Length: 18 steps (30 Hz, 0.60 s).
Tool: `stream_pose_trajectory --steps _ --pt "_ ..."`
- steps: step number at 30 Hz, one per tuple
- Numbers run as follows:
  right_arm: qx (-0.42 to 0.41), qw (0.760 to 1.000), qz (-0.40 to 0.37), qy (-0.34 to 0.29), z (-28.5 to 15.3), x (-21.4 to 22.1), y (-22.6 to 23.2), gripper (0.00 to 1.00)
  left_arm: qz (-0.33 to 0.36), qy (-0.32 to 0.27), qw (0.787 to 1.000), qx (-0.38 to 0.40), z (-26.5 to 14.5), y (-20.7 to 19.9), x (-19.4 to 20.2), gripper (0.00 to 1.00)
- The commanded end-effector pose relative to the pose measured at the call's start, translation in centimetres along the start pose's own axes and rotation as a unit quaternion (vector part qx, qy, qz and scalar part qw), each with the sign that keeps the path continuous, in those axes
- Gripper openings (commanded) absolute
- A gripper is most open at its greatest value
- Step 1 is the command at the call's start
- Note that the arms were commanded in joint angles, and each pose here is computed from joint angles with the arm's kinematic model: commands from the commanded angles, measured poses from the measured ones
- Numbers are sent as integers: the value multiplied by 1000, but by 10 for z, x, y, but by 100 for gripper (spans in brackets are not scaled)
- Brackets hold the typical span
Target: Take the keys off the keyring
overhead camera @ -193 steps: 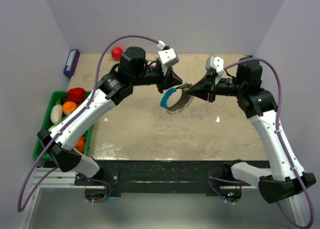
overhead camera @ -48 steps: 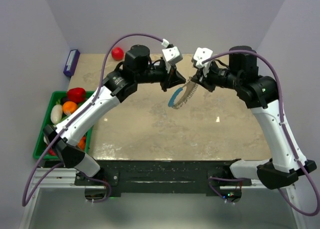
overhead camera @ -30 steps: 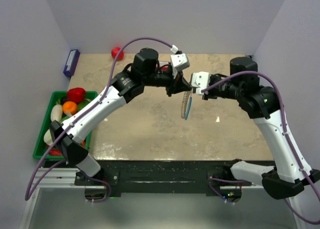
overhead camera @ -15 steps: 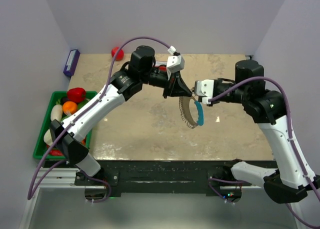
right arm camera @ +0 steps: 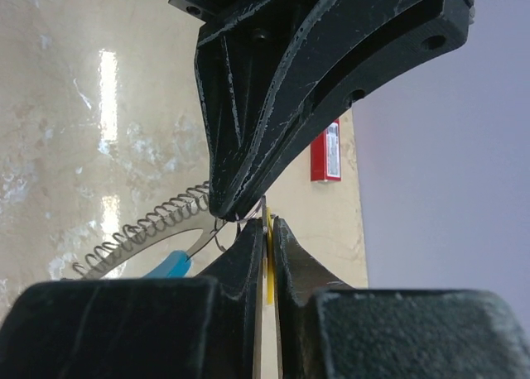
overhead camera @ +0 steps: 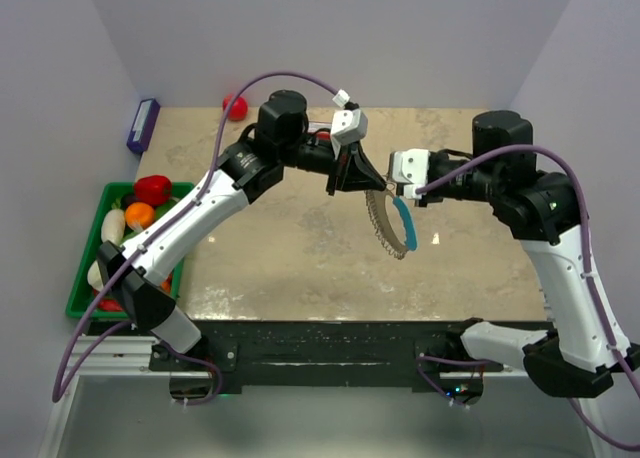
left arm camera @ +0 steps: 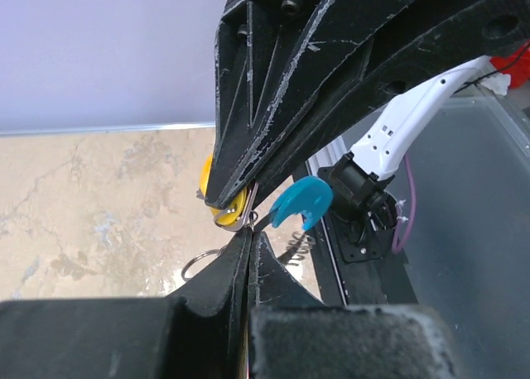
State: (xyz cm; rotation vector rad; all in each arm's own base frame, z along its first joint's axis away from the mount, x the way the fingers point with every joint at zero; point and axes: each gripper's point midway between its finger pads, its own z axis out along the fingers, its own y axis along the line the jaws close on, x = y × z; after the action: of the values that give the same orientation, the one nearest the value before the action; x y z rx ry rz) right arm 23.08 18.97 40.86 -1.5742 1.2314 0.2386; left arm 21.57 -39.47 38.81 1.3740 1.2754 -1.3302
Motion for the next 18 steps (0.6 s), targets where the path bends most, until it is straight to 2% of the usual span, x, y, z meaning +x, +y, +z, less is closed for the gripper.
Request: stream_pose_trajectory --steps 1,7,10,13,18 --pt "76 996 -54 -12 -13 -13 -30 0 -1 -3 1000 20 7 -21 -10 0" --pt "81 994 -73 -20 -20 -23 -33 6 -16 -1 1000 4 10 -12 -7 0" --pt "100 994 -43 -25 -30 -35 -42 4 -15 0 1000 -13 10 -5 -7 0" --pt "89 996 16 -16 -35 -39 -43 1 -15 1 999 -38 10 4 -6 0" --pt "18 991 128 27 -11 -19 -23 0 -15 4 997 -71 8 14 -7 0"
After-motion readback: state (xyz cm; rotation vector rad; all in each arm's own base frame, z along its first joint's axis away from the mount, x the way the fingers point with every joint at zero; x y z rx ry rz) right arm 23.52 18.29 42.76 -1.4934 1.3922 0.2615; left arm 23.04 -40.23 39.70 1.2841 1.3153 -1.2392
